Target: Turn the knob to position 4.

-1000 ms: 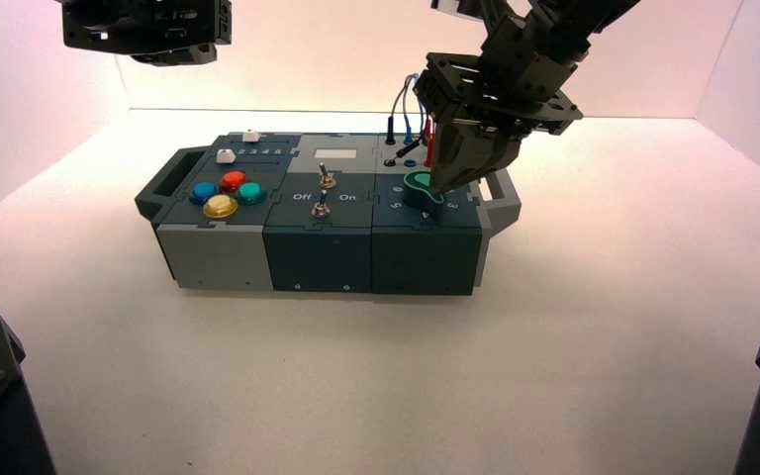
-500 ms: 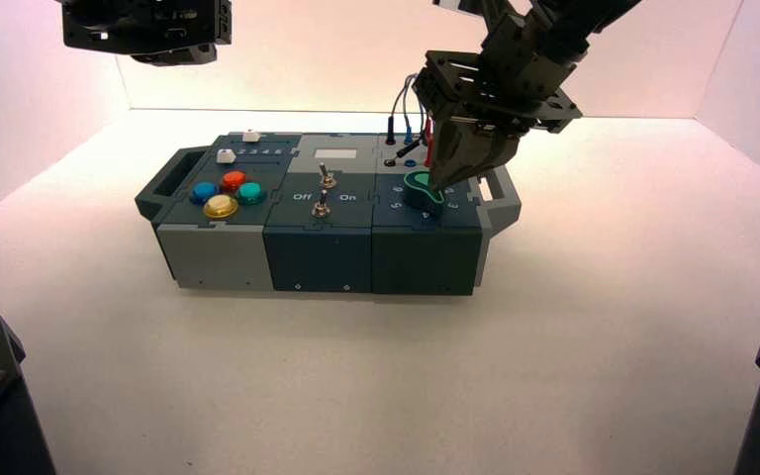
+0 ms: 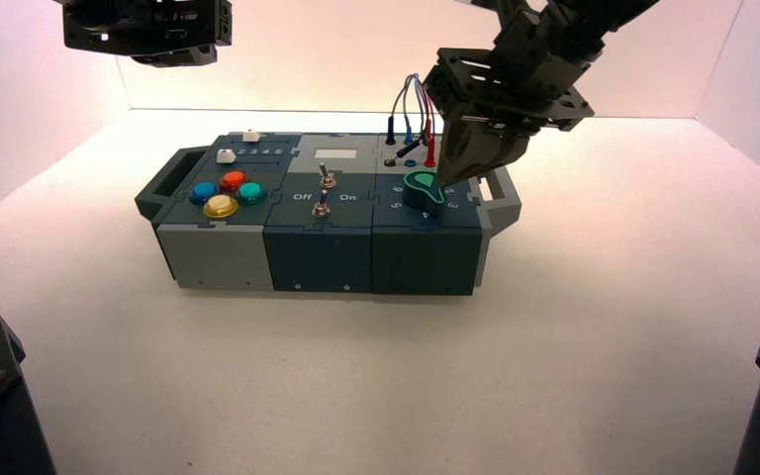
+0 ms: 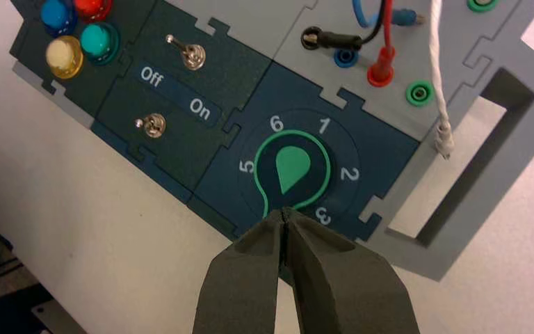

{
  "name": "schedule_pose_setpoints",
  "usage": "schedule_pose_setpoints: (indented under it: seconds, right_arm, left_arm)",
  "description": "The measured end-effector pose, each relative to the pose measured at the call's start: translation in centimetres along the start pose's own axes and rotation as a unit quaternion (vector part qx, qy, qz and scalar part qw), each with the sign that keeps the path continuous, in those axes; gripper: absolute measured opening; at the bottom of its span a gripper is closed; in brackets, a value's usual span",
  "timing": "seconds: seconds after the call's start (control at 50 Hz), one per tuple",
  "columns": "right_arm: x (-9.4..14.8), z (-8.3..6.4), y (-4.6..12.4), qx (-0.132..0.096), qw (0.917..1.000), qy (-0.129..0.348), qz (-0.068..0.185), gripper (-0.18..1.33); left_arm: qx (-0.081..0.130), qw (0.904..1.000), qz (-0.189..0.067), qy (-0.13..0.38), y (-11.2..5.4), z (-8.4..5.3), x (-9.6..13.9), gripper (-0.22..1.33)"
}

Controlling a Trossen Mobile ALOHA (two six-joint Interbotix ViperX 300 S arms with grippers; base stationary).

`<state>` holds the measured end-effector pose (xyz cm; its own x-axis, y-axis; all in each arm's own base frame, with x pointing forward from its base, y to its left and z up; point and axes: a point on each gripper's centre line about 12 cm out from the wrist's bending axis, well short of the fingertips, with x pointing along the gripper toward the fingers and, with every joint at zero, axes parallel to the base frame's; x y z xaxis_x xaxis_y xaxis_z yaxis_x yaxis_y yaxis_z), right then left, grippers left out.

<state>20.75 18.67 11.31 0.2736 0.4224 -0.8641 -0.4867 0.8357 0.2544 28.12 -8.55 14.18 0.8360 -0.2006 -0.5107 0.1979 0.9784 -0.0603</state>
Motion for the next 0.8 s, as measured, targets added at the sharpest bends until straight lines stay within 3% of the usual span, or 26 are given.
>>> schedule_pose_setpoints:
  seconds: [0.44, 0.8]
  right_arm:
    - [-0.6, -1.1, -0.6, 0.008, 1.0000, 0.000, -0.004, -0.14]
    - [0.6, -1.5, -0.9, 0.013, 0.9996, 0.023, -0.009, -0.14]
  left_arm:
    - [-0.001, 1.0000, 0.000, 0.002, 0.0, -0.1, 0.0, -0.16]
    - [-0.001, 1.0000, 0.000, 0.002, 0.0, -0.1, 0.0, -0.17]
